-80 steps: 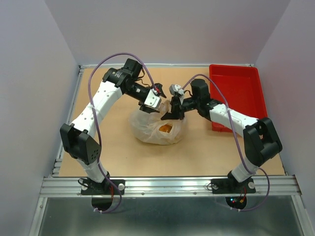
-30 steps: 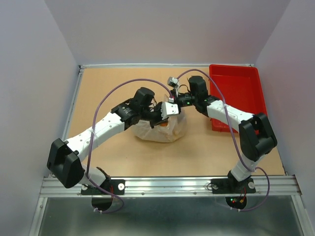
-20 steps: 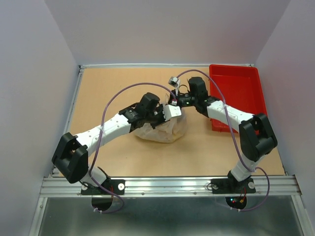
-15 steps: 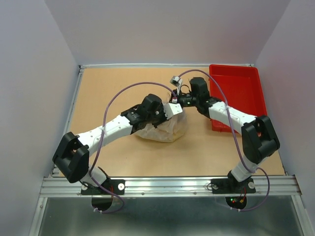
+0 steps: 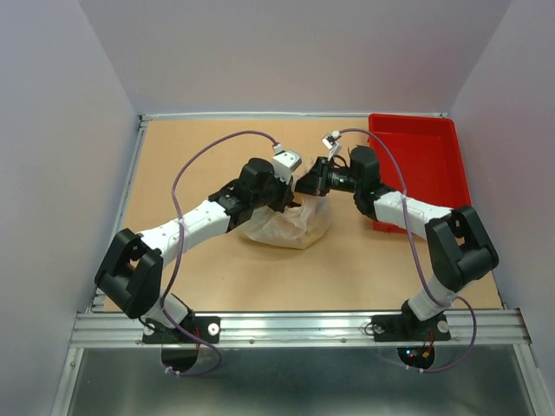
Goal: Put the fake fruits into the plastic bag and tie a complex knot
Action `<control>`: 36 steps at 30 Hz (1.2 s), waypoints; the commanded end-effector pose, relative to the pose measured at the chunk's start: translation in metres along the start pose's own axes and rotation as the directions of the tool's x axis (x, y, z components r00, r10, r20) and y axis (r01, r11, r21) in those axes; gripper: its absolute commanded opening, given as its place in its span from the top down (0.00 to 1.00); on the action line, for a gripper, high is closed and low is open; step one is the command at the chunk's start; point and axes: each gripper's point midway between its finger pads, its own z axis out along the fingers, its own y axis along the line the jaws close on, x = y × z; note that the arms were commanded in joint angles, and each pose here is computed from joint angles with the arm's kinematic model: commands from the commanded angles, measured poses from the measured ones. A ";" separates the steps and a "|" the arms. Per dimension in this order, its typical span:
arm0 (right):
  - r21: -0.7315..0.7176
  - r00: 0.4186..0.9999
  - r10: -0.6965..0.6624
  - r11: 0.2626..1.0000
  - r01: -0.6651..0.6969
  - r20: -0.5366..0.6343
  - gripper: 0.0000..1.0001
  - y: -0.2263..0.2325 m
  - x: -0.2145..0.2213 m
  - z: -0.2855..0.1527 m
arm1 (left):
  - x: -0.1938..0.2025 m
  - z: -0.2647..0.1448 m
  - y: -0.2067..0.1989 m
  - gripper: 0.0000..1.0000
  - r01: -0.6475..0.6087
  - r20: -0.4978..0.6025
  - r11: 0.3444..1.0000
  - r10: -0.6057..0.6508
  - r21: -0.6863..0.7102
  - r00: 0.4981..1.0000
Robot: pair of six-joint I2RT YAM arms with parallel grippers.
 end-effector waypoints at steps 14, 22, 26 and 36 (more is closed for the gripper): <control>-0.297 0.958 0.255 0.932 -0.208 0.129 0.99 0.084 -0.015 -0.011 | -0.026 0.020 0.035 1.00 0.526 0.201 0.850 -0.520 0.026 0.830; -0.292 0.997 0.044 0.956 -0.023 0.067 0.53 0.093 -0.015 -0.025 | -0.040 0.009 0.010 1.00 0.481 0.189 0.856 -0.513 0.192 0.837; -0.189 0.987 -0.130 0.971 0.147 0.098 0.38 0.077 -0.035 -0.045 | -0.030 0.004 0.009 1.00 0.461 0.183 0.869 -0.490 0.180 0.852; 0.008 0.961 -0.277 0.961 0.277 0.005 0.00 0.044 -0.034 -0.093 | -0.029 -0.009 -0.002 1.00 0.427 0.154 0.882 -0.459 0.202 0.875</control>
